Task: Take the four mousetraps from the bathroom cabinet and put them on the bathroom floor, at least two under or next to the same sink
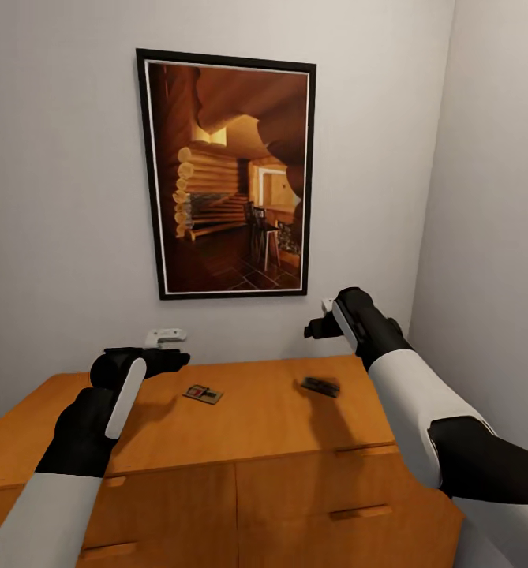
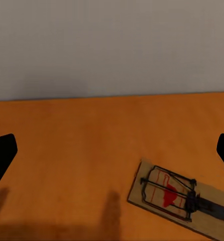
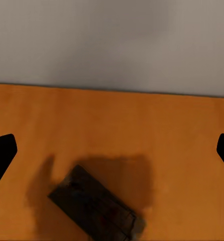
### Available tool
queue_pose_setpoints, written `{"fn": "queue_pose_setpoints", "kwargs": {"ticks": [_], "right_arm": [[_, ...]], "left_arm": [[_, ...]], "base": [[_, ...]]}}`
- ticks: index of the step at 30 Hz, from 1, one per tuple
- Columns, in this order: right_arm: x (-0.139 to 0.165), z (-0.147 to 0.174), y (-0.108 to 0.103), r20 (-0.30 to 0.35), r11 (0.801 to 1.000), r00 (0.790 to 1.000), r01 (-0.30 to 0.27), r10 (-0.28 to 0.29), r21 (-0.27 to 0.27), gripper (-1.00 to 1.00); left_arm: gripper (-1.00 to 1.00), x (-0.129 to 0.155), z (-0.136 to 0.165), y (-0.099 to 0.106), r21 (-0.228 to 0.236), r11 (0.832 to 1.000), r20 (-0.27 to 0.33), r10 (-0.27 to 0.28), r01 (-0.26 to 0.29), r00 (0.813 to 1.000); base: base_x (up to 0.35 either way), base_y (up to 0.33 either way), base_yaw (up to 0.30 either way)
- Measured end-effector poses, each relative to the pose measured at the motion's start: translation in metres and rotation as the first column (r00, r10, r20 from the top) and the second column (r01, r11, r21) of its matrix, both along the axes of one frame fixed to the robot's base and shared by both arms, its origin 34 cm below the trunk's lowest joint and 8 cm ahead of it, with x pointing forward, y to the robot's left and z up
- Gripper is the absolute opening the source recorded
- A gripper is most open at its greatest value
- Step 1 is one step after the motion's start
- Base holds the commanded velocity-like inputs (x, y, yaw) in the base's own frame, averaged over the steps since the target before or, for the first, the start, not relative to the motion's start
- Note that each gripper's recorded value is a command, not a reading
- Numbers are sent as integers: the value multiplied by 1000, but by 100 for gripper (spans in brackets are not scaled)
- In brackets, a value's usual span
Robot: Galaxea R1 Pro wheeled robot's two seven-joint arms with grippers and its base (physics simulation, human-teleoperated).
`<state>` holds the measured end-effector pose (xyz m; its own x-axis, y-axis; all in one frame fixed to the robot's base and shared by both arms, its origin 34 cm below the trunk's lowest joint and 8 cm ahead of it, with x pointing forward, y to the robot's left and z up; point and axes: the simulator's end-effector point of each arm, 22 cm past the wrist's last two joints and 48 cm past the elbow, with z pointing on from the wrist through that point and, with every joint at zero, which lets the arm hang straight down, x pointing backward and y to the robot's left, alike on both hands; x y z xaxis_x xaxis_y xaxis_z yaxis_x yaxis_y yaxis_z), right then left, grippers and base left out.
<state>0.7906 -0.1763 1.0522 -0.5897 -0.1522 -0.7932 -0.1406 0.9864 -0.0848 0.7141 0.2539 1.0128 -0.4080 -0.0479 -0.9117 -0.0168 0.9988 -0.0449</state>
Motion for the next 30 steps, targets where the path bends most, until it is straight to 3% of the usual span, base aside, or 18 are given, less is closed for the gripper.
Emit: {"fn": "queue_pose_setpoints", "kwargs": {"ticks": [11,21,30], "right_arm": [[-1,-6,4,-7,998,1000,-17,16,-57,100],[-2,-32,-26,-70,997,997,3,-9,-83,100],[-10,-64,-24,-150,989,987,-70,51,-127,100]], "left_arm": [[100,0,0,-1,1,1000,-1,-2,2,1000],[100,0,-1,-3,-2,1000,-2,-6,6,1000],[100,1,-3,-4,-5,1000,-7,-8,8,1000]], "base": [[66,-10,0],[5,-1,0],[0,0,0]]}}
